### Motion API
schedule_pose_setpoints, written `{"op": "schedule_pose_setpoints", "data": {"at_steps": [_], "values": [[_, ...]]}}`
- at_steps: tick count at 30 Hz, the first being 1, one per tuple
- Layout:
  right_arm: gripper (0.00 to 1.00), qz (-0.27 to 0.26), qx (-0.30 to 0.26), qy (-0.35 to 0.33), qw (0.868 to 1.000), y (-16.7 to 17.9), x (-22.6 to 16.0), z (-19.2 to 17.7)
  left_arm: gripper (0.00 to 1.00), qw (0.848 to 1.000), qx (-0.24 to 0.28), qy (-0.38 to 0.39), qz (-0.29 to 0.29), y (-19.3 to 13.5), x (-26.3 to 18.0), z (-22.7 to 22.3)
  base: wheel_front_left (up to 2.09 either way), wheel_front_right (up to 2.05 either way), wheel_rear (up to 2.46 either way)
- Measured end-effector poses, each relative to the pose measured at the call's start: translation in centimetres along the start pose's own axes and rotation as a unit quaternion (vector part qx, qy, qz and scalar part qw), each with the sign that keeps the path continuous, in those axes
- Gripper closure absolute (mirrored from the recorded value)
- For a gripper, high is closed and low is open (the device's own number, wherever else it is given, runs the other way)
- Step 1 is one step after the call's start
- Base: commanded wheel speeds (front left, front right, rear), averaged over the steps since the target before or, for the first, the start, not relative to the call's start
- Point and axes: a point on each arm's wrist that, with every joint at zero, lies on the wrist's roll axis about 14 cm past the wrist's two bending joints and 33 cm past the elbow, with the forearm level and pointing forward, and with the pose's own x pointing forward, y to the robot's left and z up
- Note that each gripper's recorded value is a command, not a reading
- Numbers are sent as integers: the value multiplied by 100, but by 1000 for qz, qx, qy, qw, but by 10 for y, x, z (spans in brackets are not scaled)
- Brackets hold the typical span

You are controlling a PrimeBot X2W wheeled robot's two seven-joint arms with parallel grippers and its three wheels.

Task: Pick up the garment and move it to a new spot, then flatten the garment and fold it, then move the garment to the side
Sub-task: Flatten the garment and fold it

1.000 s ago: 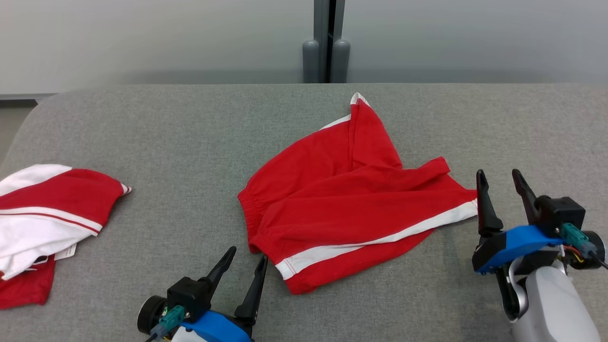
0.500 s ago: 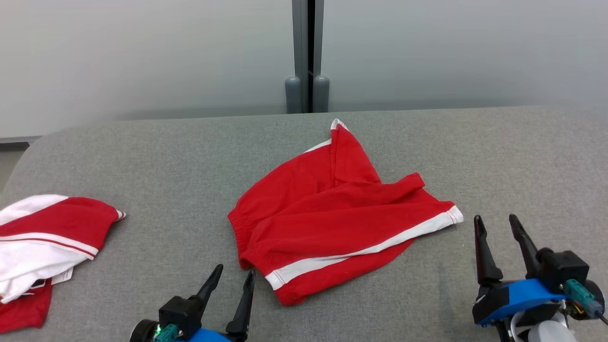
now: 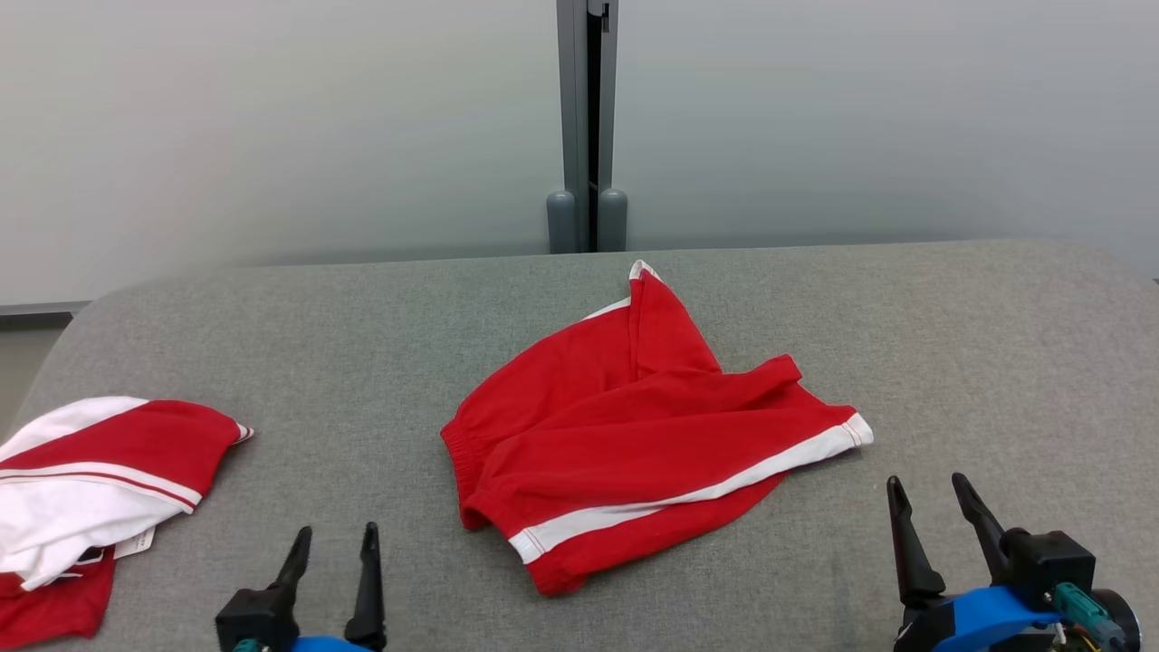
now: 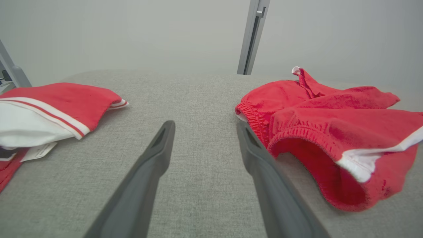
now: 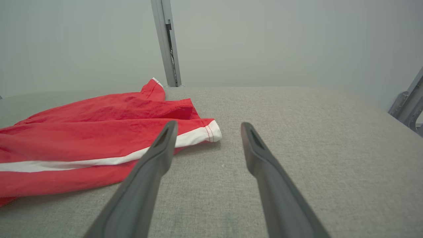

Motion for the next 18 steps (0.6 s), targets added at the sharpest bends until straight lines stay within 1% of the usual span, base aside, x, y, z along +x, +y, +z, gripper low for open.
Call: {"op": "schedule_pose_setpoints", "data": {"at_steps": [4,11,15,18], "values": [[0,2,0,1,1000,1,-5,-1,0,999,0,-9,41,23,-6,4,0,0,0],[0,2,3,2,1000,2,-7,-2,0,999,3,-9,50,30,-9,4,0,0,0],[0,2,4,8,1000,2,-7,-6,0,1000,-10,-11,18,14,-4,5,0,0,0],[0,-1,6,16,1000,0,-7,-11,0,999,-36,1,-22,-12,0,-3,0,0,0]]}}
